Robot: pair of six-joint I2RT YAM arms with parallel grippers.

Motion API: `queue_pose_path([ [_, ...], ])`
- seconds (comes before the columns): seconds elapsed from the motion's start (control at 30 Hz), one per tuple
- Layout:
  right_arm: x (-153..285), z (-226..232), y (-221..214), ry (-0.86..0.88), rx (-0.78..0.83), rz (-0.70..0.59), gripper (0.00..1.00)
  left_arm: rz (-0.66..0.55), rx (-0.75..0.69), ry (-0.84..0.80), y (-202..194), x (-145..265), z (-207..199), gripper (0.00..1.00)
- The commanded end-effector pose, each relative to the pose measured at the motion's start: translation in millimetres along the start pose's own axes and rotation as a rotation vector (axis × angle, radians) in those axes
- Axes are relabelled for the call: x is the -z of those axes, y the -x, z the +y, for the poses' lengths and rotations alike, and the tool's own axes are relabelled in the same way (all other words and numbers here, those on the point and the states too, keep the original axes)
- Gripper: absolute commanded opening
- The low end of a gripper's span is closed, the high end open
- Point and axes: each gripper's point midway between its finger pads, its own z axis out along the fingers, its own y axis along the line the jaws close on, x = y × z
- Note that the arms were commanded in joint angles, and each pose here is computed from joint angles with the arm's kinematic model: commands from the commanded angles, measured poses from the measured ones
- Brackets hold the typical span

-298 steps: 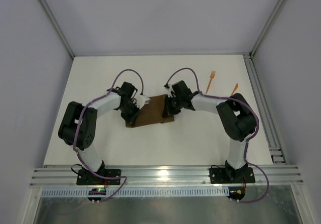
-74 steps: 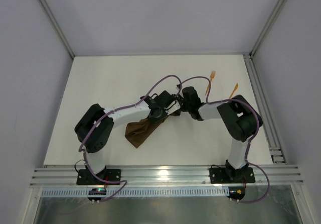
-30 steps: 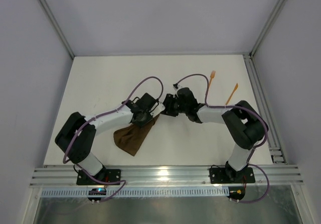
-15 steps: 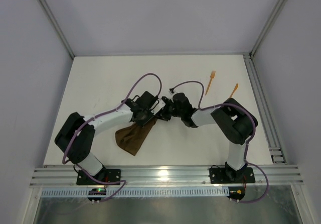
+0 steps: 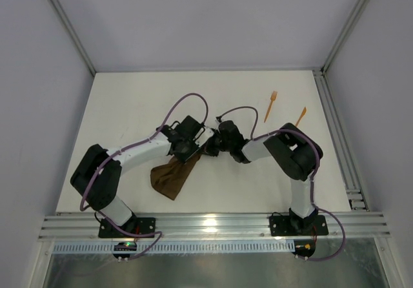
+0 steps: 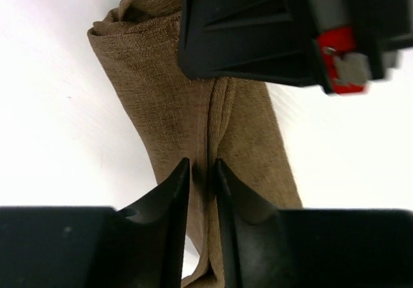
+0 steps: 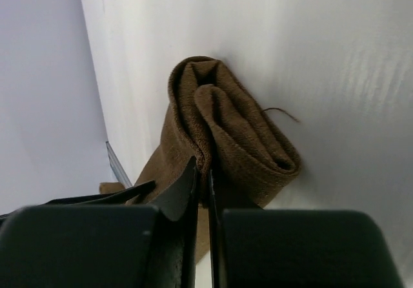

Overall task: Fold the napkin into a case and place the utensils inside
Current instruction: Fold the 2/3-rectangle-folded napkin at the center of the board.

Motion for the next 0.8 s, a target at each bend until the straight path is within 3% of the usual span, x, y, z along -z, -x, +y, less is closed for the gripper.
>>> queue_pose_path([
  [0.0,-5,4,10,0.005,0.022,-0.024,0.03,-0.032,0.022,-0.102,17,16,-16,0.26],
  [0.13,-4,-4,14,-0.013,0.03,-0.026,0.03,0.021,0.026,-0.204,10,27,-33,0.34],
  [0.27,-5,-5,18,-0.018,0.047,-0.024,0.03,0.103,-0.003,-0.326,-11,29,-54,0.34],
  [0.33,-6,-4,20,-0.017,0.051,-0.021,0.03,0.123,-0.008,-0.47,-17,43,-77,0.34],
  [0.43,-7,-4,21,-0.017,0.063,-0.018,0.03,0.047,-0.069,-0.562,-5,76,-87,0.31],
  [0.5,-8,-3,21,-0.012,0.07,-0.01,0.03,-0.046,-0.126,-0.51,9,99,-75,0.32],
  [0.6,-10,-4,19,-0.011,0.072,0.003,0.03,-0.115,-0.172,-0.304,22,112,-32,0.3],
  [0.77,-10,-2,19,-0.01,0.08,0.012,0.03,-0.037,-0.075,-0.071,-20,76,51,0.17],
])
